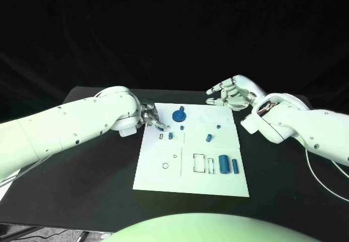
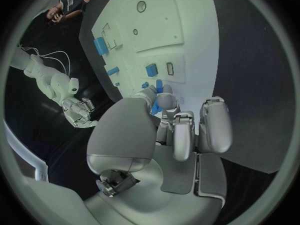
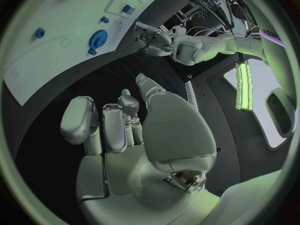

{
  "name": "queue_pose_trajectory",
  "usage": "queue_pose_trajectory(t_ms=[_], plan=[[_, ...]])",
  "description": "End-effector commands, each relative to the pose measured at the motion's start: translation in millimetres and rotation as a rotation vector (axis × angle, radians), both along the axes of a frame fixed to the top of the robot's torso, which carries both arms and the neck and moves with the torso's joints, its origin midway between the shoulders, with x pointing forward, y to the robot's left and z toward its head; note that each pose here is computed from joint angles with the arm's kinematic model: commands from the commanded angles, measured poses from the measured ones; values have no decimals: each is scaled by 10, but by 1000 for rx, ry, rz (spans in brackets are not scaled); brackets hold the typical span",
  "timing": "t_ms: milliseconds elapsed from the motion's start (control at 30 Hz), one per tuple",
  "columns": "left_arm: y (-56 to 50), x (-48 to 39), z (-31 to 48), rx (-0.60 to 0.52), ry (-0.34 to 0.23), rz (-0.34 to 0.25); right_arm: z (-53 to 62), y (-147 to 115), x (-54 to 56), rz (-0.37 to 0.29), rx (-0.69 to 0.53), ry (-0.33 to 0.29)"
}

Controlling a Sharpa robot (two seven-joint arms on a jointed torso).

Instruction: Assemble the parts on the task board

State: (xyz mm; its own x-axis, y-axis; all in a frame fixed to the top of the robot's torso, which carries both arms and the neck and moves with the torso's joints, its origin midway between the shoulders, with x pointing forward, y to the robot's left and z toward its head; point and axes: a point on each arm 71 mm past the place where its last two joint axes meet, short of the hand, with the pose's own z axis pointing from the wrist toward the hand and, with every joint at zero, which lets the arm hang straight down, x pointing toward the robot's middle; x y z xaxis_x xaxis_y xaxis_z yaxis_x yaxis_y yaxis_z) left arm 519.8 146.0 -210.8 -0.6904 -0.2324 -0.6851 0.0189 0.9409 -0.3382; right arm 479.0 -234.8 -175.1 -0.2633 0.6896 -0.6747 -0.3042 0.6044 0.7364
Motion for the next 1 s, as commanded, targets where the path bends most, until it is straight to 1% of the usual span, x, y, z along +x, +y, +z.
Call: queue_pose_trajectory(t_ms=[33,167,400,767,1000], plan=[[-4,-15,-41,27,21,4,-11,16,-6,15,-4,5],[-9,-30,-109,52,40,-7,-14,19,-9,16,-5,5],[-27,-49,-176,74,55,-20,-16,21,-12,18,-5,5],[-51,-53,-233,92,63,-30,-18,26,-16,20,-4,6],[-52,-60,-241,106,56,-38,-18,25,-17,20,-3,5]])
